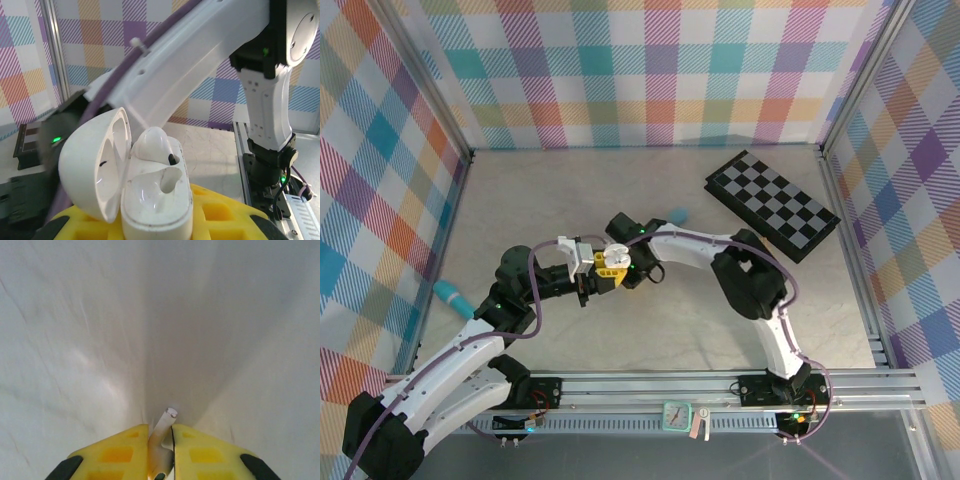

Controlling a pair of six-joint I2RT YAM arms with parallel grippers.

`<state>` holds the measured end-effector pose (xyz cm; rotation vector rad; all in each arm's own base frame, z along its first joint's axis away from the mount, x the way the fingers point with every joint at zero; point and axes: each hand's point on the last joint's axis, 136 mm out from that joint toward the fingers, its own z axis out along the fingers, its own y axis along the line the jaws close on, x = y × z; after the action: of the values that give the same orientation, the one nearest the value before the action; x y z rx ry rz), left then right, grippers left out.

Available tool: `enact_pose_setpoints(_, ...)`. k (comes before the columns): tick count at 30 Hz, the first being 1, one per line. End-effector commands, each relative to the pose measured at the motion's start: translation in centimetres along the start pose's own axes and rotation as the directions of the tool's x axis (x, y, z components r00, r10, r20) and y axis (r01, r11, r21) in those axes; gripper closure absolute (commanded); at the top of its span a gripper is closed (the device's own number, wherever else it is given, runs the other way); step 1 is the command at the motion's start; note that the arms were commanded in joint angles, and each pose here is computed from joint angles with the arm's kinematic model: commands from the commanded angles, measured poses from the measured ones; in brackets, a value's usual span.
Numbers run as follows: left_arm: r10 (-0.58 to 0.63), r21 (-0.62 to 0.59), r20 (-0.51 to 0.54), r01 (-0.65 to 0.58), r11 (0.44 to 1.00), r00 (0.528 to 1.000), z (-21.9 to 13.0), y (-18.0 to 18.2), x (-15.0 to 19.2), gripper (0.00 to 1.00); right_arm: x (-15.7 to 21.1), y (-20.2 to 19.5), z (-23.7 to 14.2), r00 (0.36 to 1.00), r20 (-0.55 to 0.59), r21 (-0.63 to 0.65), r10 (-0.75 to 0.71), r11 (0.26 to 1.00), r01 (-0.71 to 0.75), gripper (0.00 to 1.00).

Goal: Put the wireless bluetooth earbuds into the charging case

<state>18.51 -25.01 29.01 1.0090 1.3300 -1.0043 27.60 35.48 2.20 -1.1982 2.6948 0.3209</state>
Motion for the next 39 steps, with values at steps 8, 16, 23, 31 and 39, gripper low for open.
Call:
enact_pose_setpoints(8,0.054,0.036,0.033,-0.055,0.998,0.998,0.3,-0.2,-1.3,0.93,10.5,-2.9,-2.8,0.978,-0.084,0.094,0.193,0.978,-0.185,0.82)
enact_pose_setpoints(16,0.057,0.046,0.048,-0.059,0.997,0.997,0.5,-0.2,-1.7,0.93,11.1,-0.8,-2.9,0.957,-0.068,-0.013,0.281,0.959,-0.282,0.66)
enact_pose_setpoints(23,0.076,0.036,0.041,-0.077,0.996,0.996,0.0,-0.6,-2.0,0.93,8.6,2.0,-3.1,0.94,-0.05,-0.188,0.338,0.921,-0.342,0.64)
enact_pose_setpoints(31,0.08,0.034,0.042,-0.081,0.996,0.996,-0.2,-0.7,-2.0,0.93,7.9,1.2,-4.2,0.947,-0.011,-0.143,0.32,0.937,-0.318,0.63)
enact_pose_setpoints(39,0.079,0.034,0.037,-0.081,0.996,0.996,-0.1,-0.7,-1.8,0.93,9.0,0.7,-2.9,0.961,-0.076,-0.042,0.264,0.962,-0.268,0.58)
